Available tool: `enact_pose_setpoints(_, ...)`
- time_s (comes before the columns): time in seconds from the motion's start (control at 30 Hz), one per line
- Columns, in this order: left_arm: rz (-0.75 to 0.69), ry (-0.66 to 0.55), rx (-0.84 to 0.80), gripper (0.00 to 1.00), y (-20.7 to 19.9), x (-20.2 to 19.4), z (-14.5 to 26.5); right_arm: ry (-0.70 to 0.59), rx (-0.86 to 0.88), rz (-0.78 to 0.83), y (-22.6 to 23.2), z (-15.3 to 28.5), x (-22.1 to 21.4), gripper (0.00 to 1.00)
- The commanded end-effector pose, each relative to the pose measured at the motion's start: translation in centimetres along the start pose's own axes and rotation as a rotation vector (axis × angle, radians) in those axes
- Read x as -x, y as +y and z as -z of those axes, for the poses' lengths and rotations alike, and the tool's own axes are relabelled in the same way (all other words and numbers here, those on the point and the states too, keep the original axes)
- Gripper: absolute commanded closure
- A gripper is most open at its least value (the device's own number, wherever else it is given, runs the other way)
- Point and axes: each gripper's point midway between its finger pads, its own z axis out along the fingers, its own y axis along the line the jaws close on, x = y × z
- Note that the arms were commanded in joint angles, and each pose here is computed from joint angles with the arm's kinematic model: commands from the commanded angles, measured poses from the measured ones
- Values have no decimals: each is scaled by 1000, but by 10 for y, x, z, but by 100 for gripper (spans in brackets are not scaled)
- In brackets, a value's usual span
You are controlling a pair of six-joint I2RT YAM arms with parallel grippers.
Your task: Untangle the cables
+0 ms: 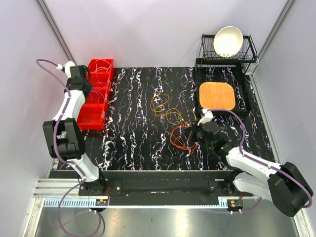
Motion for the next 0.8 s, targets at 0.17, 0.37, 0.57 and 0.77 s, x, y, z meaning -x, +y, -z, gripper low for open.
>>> enact_pose_setpoints(0.17,286,138,-118,100,1,-40,-32,-53,33,-1,7,0,14,100)
enact_pose_setpoints(0.37,276,148,-118,94,2,-42,-25,-52,31,0,7,-1,14,100)
enact_pose_setpoints(0.57,243,118,-173,64,-11,-22,-2,-55,33,-1,7,-1,15,100)
enact_pose_setpoints(0.77,143,45,-167,31,-25,-1,44,-65,40,-3,8,1,16,100)
